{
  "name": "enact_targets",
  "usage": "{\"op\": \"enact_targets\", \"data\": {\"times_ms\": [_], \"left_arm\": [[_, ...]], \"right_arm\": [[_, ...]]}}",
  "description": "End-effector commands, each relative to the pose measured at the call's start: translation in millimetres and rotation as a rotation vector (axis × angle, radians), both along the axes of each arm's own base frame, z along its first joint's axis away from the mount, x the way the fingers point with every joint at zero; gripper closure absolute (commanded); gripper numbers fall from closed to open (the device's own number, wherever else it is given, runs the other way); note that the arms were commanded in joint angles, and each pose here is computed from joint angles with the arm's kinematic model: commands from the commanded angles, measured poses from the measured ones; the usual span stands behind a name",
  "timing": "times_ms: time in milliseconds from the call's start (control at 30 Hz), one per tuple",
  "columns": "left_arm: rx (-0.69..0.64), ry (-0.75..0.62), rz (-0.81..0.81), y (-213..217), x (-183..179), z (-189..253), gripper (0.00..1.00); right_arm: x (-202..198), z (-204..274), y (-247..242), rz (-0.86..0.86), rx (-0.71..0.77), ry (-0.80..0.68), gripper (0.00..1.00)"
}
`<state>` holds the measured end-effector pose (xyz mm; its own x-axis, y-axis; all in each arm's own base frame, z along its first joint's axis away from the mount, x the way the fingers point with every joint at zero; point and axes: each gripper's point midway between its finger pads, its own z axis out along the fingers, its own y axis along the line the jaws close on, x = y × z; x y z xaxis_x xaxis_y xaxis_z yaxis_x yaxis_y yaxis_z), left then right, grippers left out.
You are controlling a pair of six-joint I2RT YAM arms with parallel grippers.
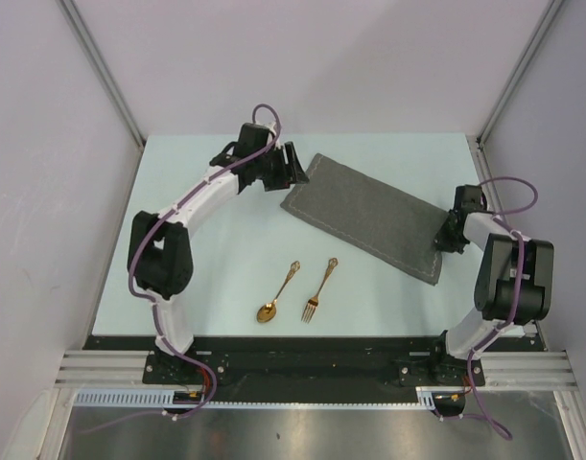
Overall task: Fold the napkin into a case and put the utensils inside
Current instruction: Pick up the rectangle-folded napkin from the center of the board, then fold the rectangle-folded napkin at the center of the board.
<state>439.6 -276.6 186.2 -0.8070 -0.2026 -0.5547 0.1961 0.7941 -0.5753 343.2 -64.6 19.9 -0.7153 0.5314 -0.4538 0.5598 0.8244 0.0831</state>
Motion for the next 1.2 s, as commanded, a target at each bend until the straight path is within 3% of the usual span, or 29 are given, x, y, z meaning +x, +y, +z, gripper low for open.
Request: {"op": "enact_targets", "data": {"times_ms": [0,333,567,767,1167], "left_arm": [[-0.020,0.031,-0.028,-12,0,-16,0.33],[-0.023,0.057,-0.062,-36,-16,-29,0.33],[-0.023,0.051,-0.077,-41,-19,-26,0.33],[-0.022,0.055,-0.064,-40,-13,-32,0.33],[-0.021,0.052,-0.033,-18,-13,-29,0.33]], "right_arm": [[-6,26,0,-0.041,0.057,-0.096,1.00],[-72,33,-36,-0.190,0.037,-0.069,1.00],[-66,56,-44,-0.192,0.017,-0.123,1.00],[-6,105,-2,0.009,-0.054,-0.218,1.00],[124,103,191,0.329,0.232,-0.261,1.00]]}}
